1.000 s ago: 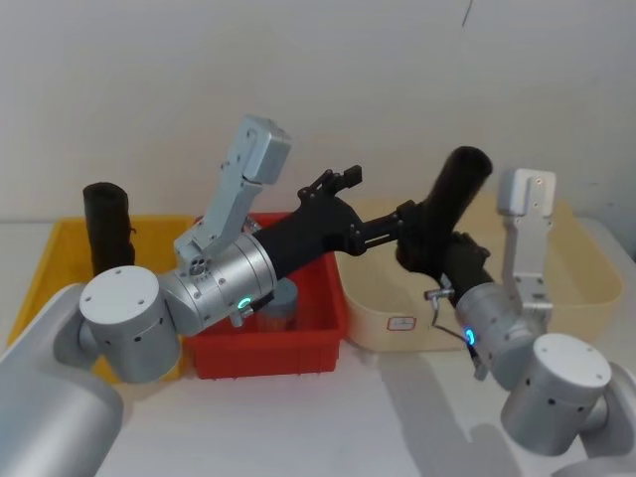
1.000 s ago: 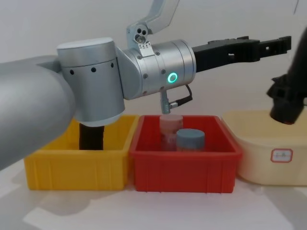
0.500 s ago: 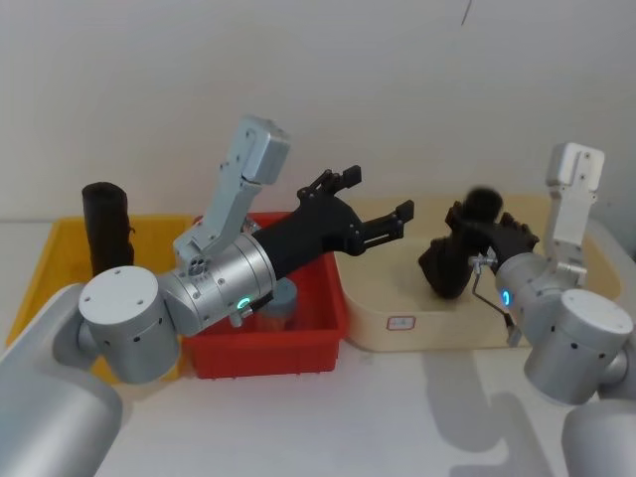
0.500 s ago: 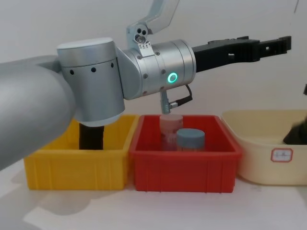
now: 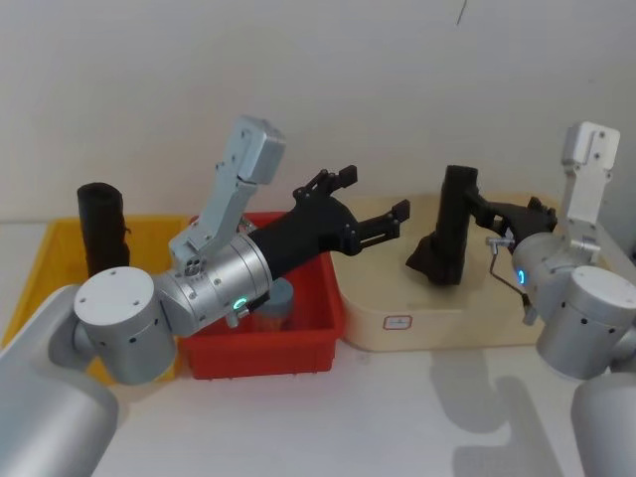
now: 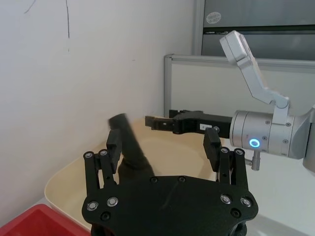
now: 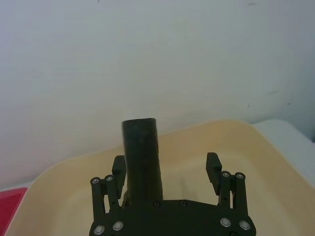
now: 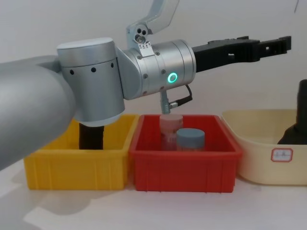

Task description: Pick up the garbage bag with the one hand and transfer it to the other hand.

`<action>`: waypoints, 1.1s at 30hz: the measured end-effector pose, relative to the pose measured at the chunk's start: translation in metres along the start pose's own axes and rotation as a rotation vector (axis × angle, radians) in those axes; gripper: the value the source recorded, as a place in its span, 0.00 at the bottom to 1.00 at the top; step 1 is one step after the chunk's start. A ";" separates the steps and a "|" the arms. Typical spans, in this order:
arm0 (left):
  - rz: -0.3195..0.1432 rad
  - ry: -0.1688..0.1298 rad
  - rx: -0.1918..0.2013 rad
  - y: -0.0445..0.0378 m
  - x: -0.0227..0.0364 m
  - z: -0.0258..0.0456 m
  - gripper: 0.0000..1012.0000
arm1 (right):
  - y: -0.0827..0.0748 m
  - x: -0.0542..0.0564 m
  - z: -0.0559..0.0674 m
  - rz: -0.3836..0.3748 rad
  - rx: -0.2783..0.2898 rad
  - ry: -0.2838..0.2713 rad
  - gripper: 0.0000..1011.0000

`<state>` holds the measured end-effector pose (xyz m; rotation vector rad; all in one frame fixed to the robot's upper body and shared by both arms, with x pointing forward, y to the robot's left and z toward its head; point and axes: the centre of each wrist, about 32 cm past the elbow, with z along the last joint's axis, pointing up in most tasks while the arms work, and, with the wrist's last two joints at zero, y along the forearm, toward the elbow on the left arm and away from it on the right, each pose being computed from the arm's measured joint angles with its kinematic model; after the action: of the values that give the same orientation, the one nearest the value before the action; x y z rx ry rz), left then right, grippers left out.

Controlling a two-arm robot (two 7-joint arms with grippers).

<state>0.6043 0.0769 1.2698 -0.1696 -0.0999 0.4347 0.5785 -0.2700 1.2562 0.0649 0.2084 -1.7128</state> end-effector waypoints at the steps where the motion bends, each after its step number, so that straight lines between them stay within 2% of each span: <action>1: 0.000 0.000 0.000 0.0000 0.0000 0.0000 0.99 | 0.000 0.000 0.000 -0.001 0.003 -0.002 0.99; 11: 0.001 -0.002 0.000 0.0006 0.0001 0.0003 0.99 | -0.005 0.004 0.007 0.004 0.033 -0.021 0.99; 19: 0.040 -0.032 -0.011 0.0095 -0.0022 0.0027 0.99 | -0.021 0.002 -0.001 0.062 0.014 -0.049 0.99; 26: 0.116 -0.077 -0.023 0.0286 -0.0056 0.0068 0.99 | -0.042 -0.007 -0.016 0.144 -0.028 -0.085 0.99; 33: 0.203 -0.116 -0.029 0.0544 -0.0099 0.0114 0.99 | -0.062 -0.019 -0.032 0.223 -0.064 -0.121 0.99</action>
<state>0.5715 0.1228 1.2703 -0.1839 -0.2039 0.6456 0.5183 -0.2373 1.2345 -0.0608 0.1593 -1.4815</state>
